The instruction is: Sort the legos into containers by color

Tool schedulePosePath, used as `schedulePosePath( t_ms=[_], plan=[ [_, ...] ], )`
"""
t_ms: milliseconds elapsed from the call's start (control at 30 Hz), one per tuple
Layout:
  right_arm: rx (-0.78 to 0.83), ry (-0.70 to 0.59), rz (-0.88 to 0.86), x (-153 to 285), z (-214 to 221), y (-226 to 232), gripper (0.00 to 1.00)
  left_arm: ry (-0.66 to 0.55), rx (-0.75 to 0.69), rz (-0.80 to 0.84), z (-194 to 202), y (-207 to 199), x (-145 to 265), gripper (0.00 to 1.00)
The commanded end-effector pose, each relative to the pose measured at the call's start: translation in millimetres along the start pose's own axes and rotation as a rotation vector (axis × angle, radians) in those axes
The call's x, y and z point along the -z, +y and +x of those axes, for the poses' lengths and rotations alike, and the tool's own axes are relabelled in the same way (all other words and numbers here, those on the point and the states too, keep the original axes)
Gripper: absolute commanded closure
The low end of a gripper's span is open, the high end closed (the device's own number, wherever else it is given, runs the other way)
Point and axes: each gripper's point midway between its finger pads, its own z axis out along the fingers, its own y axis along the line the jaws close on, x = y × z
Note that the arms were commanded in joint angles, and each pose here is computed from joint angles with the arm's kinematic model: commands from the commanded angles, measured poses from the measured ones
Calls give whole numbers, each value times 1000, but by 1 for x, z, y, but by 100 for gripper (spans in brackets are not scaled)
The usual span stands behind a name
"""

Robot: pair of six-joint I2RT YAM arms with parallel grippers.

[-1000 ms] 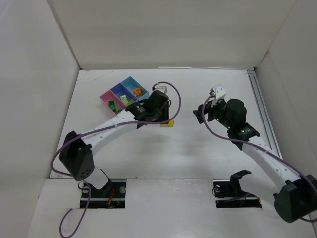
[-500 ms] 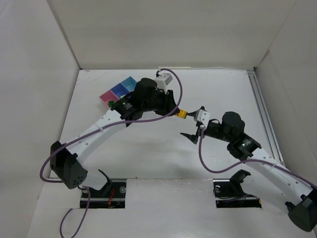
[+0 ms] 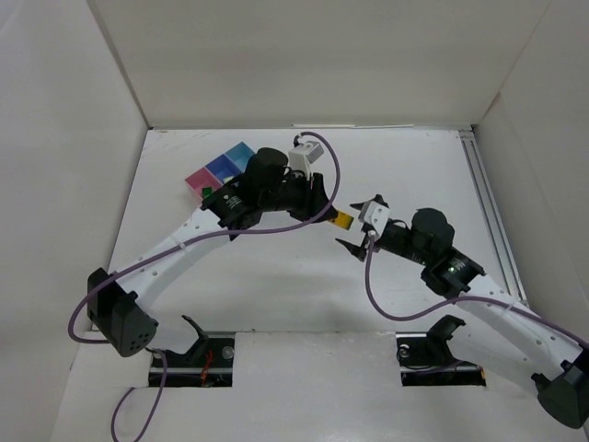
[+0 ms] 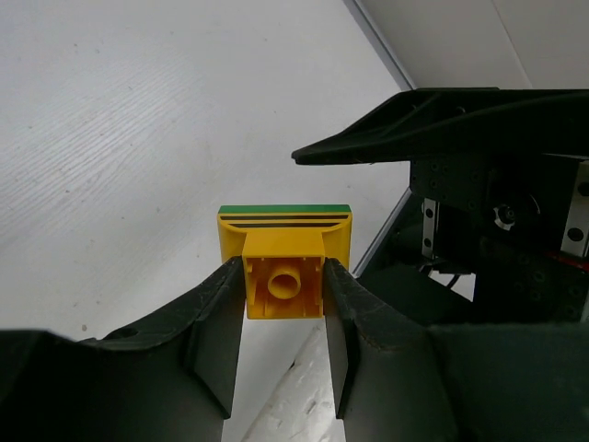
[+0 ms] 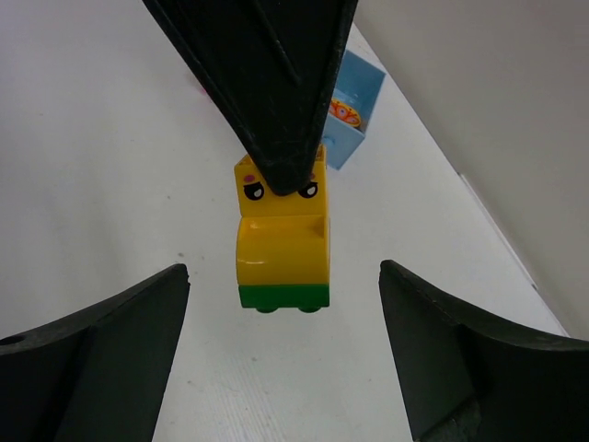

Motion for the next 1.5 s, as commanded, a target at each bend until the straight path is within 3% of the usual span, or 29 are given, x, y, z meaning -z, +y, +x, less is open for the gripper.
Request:
schedulePosePath(
  t_ms=[0, 667, 1033, 1267, 1467],
  plan=[
    [38, -64, 55, 8, -28, -13, 12, -88, -31, 42, -20, -17, 16, 86],
    [92, -98, 33, -4, -42, -19, 12, -82, -51, 87, -21, -28, 25, 87],
    [116, -127, 24, -16, -51, -24, 24, -54, -45, 105, -14, -29, 21, 89],
    [121, -145, 9, -18, -56, -23, 39, -46, -41, 102, -12, -27, 18, 90],
    [131, -145, 10, -16, -54, -22, 72, -48, -37, 81, -14, -23, 16, 92]
  ],
)
